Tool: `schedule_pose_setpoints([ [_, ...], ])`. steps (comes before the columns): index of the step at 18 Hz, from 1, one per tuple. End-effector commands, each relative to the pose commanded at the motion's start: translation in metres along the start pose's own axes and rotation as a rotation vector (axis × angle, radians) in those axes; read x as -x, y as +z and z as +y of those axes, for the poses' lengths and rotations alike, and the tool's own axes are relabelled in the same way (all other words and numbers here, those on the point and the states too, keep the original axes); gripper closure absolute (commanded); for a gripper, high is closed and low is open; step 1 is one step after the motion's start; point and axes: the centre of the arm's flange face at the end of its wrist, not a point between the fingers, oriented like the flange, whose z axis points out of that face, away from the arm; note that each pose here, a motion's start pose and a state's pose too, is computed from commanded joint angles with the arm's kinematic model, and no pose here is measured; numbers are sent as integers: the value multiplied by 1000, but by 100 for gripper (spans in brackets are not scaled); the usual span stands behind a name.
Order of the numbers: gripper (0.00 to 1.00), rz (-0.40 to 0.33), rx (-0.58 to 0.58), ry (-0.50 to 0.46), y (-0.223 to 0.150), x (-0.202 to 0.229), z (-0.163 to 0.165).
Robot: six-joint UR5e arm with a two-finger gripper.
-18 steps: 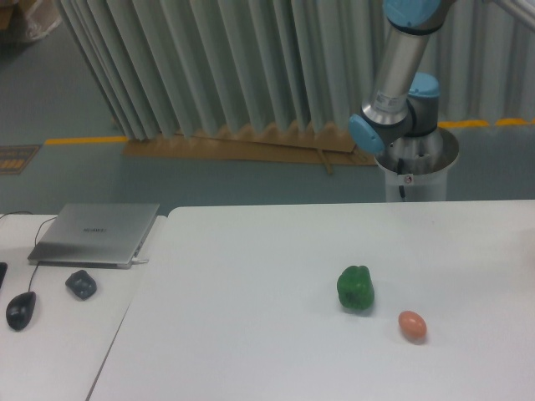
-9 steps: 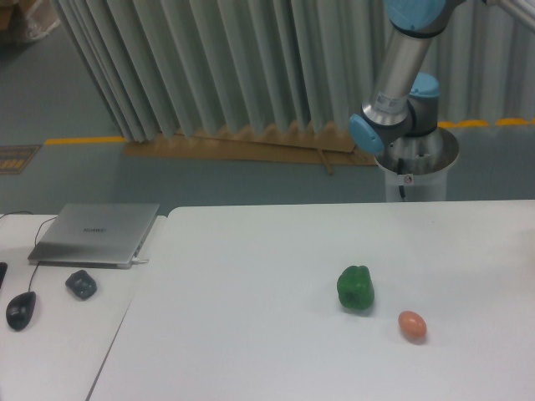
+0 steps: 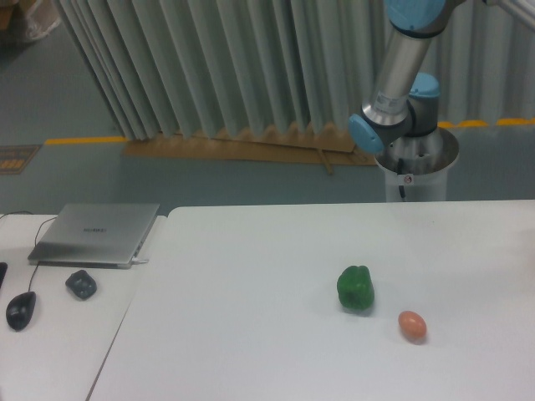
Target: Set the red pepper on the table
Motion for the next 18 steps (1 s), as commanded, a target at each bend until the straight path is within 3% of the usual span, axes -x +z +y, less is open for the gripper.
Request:
schedule_pose_setpoints([
  [6,47,44,-25,-27,-28,-4,-12],
  [12,47,50,-122,-105,-75,-17,-71],
  [18,47,36,-199,-213,-90,-17,-129],
])
